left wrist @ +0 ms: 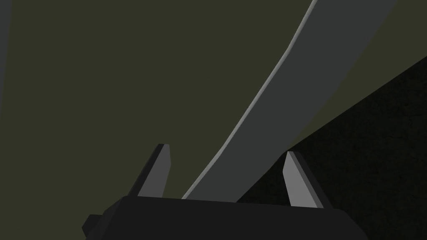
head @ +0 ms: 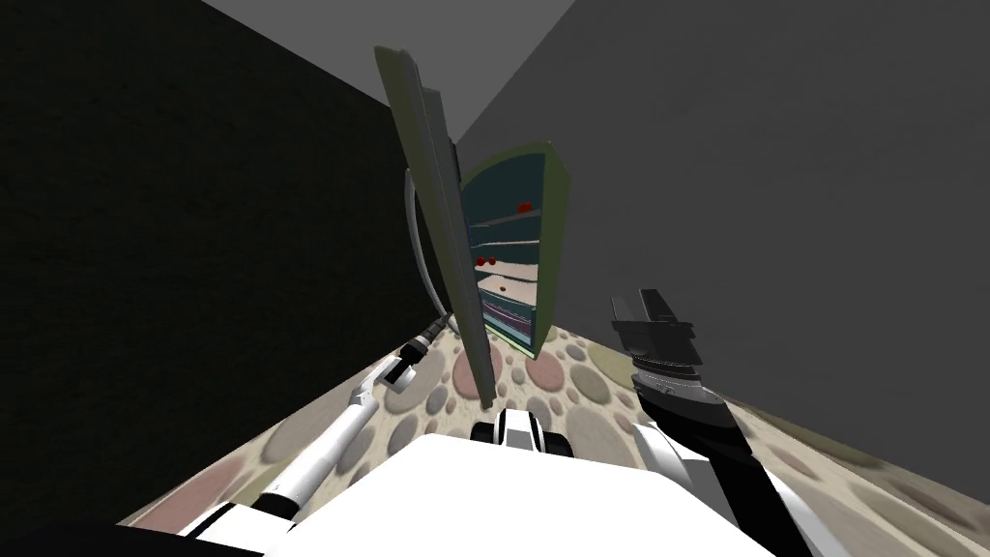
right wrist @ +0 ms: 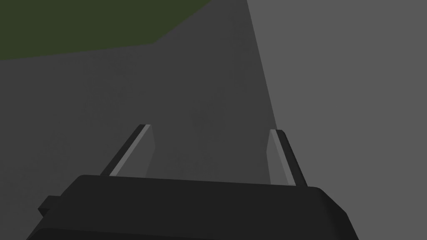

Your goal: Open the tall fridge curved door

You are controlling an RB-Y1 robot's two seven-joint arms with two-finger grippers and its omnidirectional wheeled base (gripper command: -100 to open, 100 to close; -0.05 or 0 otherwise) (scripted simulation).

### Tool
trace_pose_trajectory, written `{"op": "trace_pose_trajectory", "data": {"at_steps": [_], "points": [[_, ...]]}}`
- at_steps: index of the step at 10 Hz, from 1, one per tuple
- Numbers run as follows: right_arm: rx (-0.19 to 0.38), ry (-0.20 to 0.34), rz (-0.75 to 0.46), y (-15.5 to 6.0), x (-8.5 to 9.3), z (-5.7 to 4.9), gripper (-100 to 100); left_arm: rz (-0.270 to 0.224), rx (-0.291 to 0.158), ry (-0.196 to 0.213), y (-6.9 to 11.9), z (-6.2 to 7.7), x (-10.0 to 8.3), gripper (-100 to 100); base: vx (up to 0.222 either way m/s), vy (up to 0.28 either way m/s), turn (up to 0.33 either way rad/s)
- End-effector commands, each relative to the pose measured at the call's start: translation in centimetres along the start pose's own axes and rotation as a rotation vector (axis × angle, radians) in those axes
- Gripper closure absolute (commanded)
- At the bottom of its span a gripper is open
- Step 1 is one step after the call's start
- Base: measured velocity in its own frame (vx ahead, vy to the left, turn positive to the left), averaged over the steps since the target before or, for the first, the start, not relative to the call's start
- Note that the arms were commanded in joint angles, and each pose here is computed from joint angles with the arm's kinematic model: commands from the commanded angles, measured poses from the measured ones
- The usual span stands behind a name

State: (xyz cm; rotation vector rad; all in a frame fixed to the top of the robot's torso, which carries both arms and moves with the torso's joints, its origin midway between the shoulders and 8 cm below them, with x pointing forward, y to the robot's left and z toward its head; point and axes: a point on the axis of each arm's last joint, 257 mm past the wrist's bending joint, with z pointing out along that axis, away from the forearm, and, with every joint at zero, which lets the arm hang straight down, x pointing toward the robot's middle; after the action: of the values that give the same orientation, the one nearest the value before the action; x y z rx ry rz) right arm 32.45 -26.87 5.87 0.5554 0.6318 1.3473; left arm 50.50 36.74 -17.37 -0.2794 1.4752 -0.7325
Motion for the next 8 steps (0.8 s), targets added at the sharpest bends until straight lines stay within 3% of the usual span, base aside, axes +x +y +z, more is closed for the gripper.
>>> {"op": "trace_pose_trajectory", "data": {"at_steps": [1,2,4,5,8], "points": [[0.0,0.0,0.0,0.0,0.0,0.0,0,0.002,-0.008,-0.017,0.6,1.1,-0.9,100,-0.012,0.039,0.047],[0.0,0.0,0.0,0.0,0.0,0.0,0,-0.01,0.006,0.003,0.4,2.1,0.7,100,-0.098,0.196,-0.131],[0.0,0.0,0.0,0.0,0.0,0.0,0,-0.004,0.003,-0.013,0.7,3.5,-0.3,100,-0.134,0.185,-0.073],[0.0,0.0,0.0,0.0,0.0,0.0,0,-0.016,0.029,0.011,-0.2,4.2,1.4,100,-0.135,0.247,-0.096],[0.0,0.0,0.0,0.0,0.0,0.0,0,-0.01,0.017,-0.005,0.5,5.9,0.2,100,-0.084,0.143,-0.028]]}}
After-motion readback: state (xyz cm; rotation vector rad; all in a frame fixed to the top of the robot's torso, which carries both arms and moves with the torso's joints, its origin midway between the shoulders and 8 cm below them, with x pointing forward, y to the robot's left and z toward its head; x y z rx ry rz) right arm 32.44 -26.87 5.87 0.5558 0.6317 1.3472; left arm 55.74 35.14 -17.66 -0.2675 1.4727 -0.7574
